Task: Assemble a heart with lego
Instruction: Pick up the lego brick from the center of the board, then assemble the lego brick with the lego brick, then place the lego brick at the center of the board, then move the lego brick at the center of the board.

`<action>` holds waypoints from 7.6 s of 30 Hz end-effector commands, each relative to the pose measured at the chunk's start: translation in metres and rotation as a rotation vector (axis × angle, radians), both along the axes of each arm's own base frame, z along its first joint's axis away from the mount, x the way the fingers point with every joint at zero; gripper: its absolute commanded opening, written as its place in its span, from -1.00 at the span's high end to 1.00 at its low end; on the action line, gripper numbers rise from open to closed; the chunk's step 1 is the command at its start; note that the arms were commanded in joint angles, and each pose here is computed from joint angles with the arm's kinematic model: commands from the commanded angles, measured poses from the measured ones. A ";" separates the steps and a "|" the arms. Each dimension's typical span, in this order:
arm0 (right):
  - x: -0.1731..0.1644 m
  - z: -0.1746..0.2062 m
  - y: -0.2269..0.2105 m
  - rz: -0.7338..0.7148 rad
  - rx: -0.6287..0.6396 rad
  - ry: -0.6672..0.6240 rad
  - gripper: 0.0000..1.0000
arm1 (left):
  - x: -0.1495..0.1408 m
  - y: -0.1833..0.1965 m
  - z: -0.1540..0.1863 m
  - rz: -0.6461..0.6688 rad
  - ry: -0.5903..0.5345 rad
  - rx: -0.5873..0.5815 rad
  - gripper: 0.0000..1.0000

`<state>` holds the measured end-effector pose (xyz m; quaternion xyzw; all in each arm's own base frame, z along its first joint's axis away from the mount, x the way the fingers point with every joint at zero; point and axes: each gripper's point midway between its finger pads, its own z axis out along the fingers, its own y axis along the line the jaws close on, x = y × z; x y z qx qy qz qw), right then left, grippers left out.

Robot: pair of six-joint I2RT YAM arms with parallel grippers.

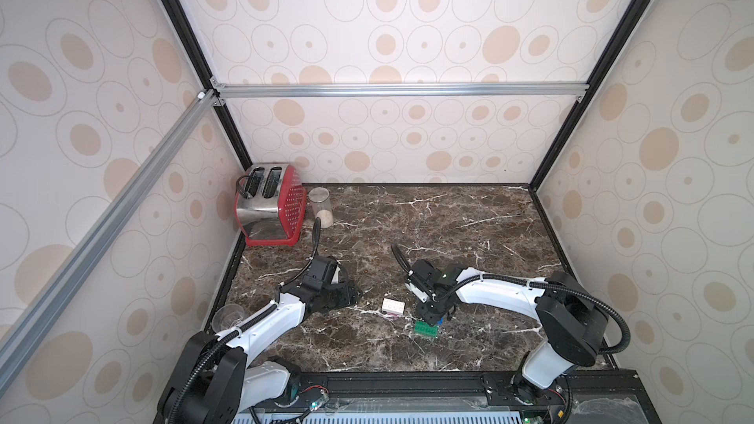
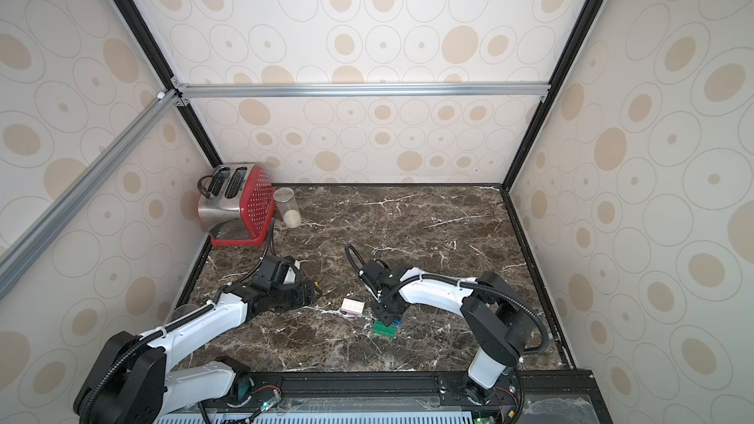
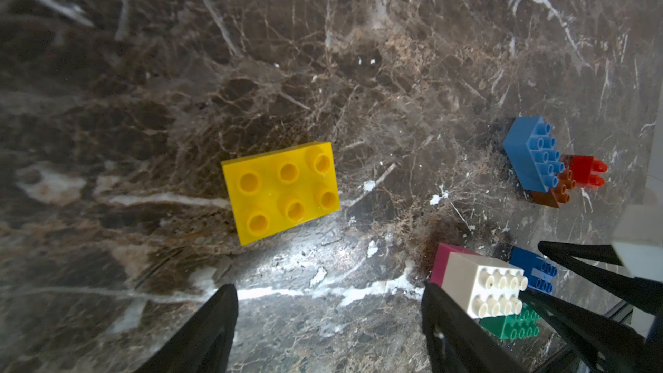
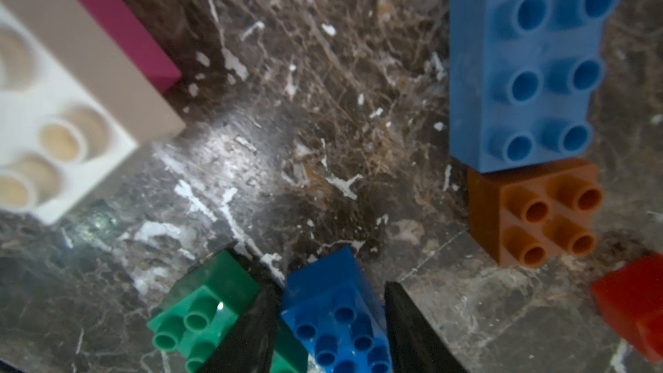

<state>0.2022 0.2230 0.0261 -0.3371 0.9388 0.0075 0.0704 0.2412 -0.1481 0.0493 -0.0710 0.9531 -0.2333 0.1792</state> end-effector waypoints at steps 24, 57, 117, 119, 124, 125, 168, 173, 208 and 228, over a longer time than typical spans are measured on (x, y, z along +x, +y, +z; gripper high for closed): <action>-0.001 -0.005 -0.019 -0.037 -0.078 0.049 0.16 | 0.013 -0.005 0.006 0.006 -0.011 0.007 -0.56; 0.003 0.017 -0.009 0.059 -0.056 0.037 0.47 | 0.009 -0.014 0.008 -0.040 0.003 -0.035 -0.53; -0.001 0.034 0.094 0.580 -0.061 0.126 0.53 | -0.003 0.034 -0.001 0.120 0.016 -0.001 -0.50; -0.002 0.034 0.094 0.579 -0.063 0.124 0.53 | -0.002 0.033 -0.001 0.120 0.014 -0.002 -0.49; 0.005 0.031 0.091 0.567 -0.093 0.085 0.53 | -0.003 0.034 -0.001 0.120 0.014 -0.002 -0.49; 0.006 0.030 0.090 0.562 -0.099 0.079 0.54 | -0.003 0.034 0.000 0.120 0.012 -0.002 -0.50; 0.005 0.046 0.091 0.687 -0.042 -0.015 0.55 | 0.000 0.041 0.007 0.127 0.008 0.047 -0.51; 0.005 0.042 0.093 0.673 -0.033 -0.010 0.29 | 0.009 0.037 0.009 0.106 0.003 0.050 -0.56; 0.000 0.084 0.083 0.573 0.106 -0.164 -0.12 | 0.045 0.007 -0.033 -0.088 0.108 0.321 -0.07; 0.003 0.076 0.100 0.579 0.131 -0.152 -0.11 | 0.008 -0.016 0.001 -0.132 0.080 0.247 -0.37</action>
